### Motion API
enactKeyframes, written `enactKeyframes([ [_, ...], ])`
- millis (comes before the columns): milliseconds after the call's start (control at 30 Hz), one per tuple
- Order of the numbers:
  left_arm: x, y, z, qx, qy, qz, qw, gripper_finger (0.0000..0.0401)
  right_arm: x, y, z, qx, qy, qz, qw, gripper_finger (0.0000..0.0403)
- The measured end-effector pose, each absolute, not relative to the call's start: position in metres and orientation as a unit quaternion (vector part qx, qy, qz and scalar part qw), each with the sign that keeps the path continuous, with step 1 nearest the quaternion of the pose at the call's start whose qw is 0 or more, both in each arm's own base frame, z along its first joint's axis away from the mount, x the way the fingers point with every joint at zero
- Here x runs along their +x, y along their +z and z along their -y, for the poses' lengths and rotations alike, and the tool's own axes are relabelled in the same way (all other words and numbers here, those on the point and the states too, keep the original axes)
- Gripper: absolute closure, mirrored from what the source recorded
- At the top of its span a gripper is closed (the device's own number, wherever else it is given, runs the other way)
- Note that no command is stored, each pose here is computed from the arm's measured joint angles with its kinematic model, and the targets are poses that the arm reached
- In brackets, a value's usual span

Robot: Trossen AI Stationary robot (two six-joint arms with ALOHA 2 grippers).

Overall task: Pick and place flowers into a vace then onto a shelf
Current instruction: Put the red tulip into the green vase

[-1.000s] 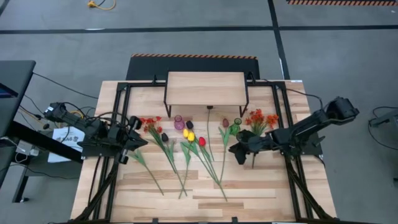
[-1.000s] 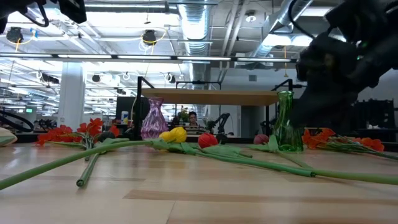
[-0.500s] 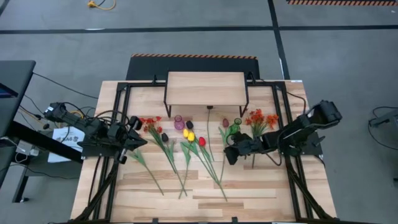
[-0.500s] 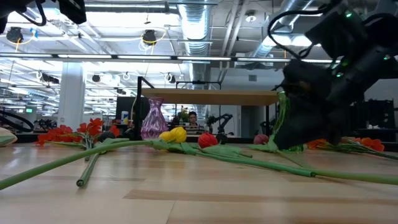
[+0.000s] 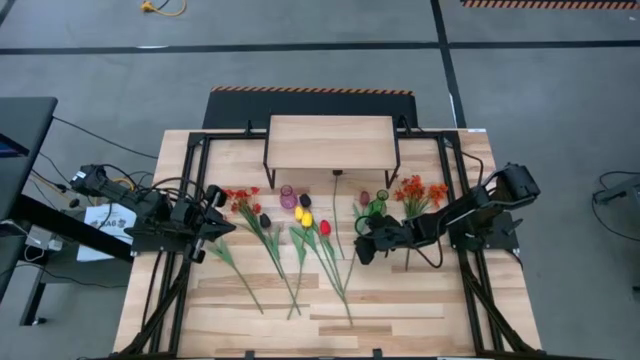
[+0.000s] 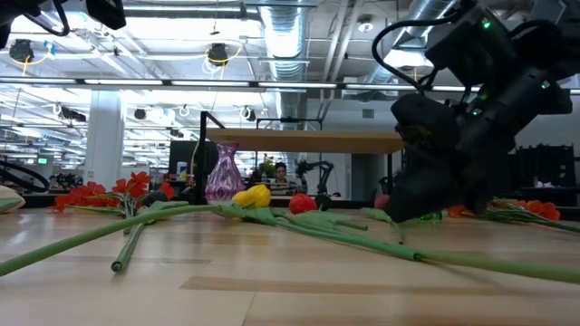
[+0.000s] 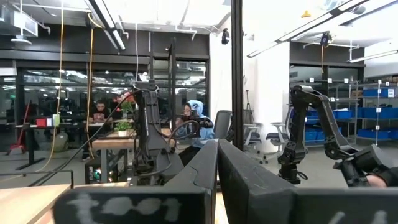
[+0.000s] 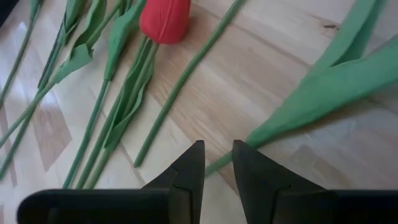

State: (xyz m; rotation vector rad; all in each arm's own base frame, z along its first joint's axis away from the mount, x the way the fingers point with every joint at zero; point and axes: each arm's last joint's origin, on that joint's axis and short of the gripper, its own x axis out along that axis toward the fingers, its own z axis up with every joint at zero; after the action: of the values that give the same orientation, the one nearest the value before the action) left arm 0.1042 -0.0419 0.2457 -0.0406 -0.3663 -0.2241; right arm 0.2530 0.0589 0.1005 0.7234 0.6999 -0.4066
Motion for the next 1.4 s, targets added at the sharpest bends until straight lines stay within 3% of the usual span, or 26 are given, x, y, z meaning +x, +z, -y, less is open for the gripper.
enactKeyframes([
  [633,0.104,0.246,0.042,-0.023,-0.112,0.181,0.977,0.0401,0.250,0.098,-0.051,0.398,-0.258,-0.323,0.819,0.0326],
  [967,0.104,0.246,0.042,-0.024,-0.112,0.181,0.977,0.0401,0.258,0.103,-0.052,0.379,-0.233,-0.338,0.829,0.0326],
  [1133,0.104,0.246,0.042,-0.024,-0.112,0.181,0.977,0.0401,0.257,0.115,-0.052,0.380,-0.210,-0.386,0.814,0.0326],
  [1400,0.104,0.246,0.042,-0.024,-0.112,0.181,0.977,0.0401,0.256,0.155,-0.050,0.352,-0.251,-0.442,0.786,0.0326],
])
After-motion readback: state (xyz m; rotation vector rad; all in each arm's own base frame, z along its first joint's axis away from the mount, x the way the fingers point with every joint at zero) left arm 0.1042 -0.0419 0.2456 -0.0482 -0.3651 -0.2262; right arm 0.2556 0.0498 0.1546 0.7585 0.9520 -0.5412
